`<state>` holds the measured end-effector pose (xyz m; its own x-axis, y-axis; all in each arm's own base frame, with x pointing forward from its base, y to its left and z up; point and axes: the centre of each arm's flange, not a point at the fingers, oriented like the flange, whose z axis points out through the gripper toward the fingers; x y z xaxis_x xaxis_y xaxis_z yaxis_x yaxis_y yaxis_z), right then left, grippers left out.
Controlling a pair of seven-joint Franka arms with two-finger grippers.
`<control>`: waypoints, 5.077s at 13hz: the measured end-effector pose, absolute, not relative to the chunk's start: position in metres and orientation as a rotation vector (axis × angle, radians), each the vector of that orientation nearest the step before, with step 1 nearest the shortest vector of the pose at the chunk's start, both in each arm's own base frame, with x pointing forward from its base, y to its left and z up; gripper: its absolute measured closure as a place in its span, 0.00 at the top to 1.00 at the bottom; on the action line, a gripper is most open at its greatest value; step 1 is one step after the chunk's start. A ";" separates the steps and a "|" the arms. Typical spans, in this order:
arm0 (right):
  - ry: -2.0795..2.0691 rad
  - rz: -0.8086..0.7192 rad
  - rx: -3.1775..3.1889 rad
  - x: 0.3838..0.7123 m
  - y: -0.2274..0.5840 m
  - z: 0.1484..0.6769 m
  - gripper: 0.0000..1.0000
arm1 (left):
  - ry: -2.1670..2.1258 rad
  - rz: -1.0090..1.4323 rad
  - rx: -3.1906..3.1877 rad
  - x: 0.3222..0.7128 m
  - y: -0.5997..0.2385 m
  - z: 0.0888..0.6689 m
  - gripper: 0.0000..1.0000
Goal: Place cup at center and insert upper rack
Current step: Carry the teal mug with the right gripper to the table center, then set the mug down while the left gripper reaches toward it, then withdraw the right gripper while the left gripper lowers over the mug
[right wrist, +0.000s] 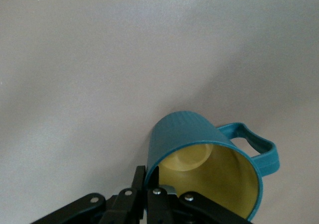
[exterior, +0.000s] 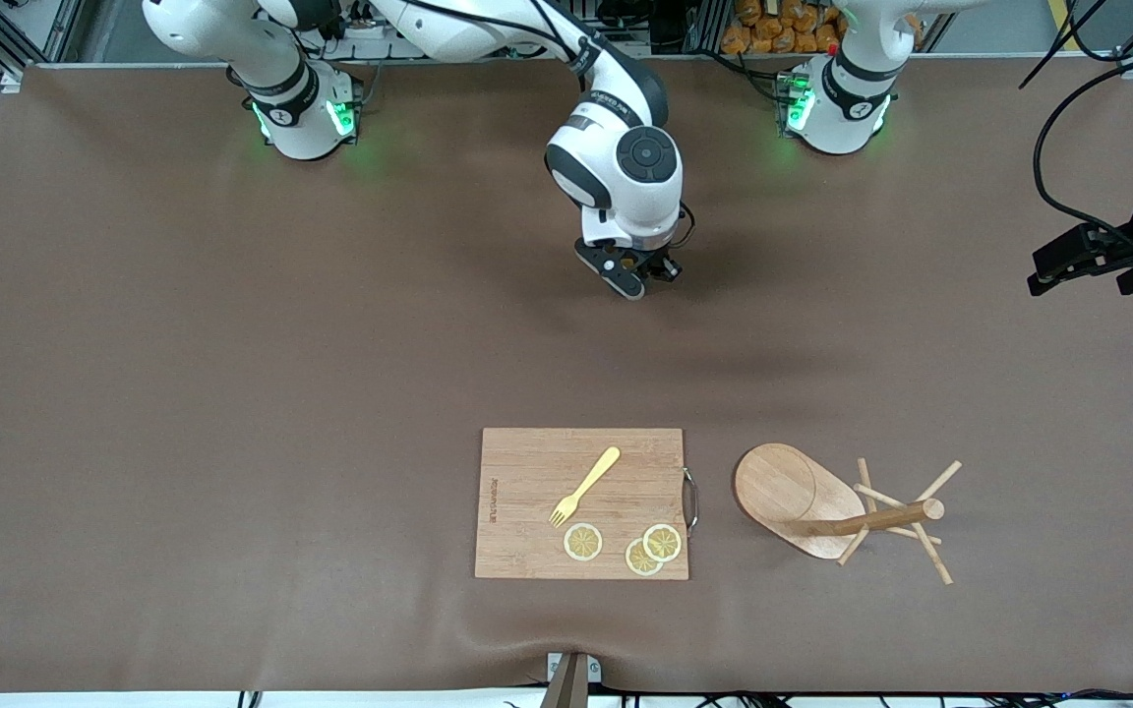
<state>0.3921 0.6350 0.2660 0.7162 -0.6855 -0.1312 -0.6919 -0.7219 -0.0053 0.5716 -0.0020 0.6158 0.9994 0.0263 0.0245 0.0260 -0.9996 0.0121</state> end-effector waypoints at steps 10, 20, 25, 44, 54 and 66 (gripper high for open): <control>1.266 0.172 -2.836 0.397 0.630 0.253 0.09 | 0.048 0.036 3.127 0.571 -0.030 0.616 1.00; 1.097 0.124 -2.890 0.447 0.600 0.309 1.00 | 0.140 -0.033 3.130 0.540 -0.128 0.629 1.00; 0.838 0.114 -2.939 0.503 0.517 0.389 1.00 | 0.369 -0.043 3.116 0.514 -0.209 0.628 1.00; 0.109 0.017 -3.067 0.501 0.089 0.607 1.00 | 1.326 0.528 3.260 0.322 -0.590 0.315 1.00; -0.009 0.034 -3.134 0.491 0.030 0.613 1.00 | 1.766 0.926 3.010 0.276 -0.610 0.205 1.00; -0.070 0.060 -3.203 0.501 0.018 0.598 1.00 | 1.901 1.015 2.982 0.281 -0.595 0.152 0.53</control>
<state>0.5007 0.0185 0.5975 0.9984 0.0422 -0.0387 0.0446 -0.9971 0.0623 0.2807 -0.5955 0.1520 0.3622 0.6371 0.6803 0.9197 -0.3629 -0.1499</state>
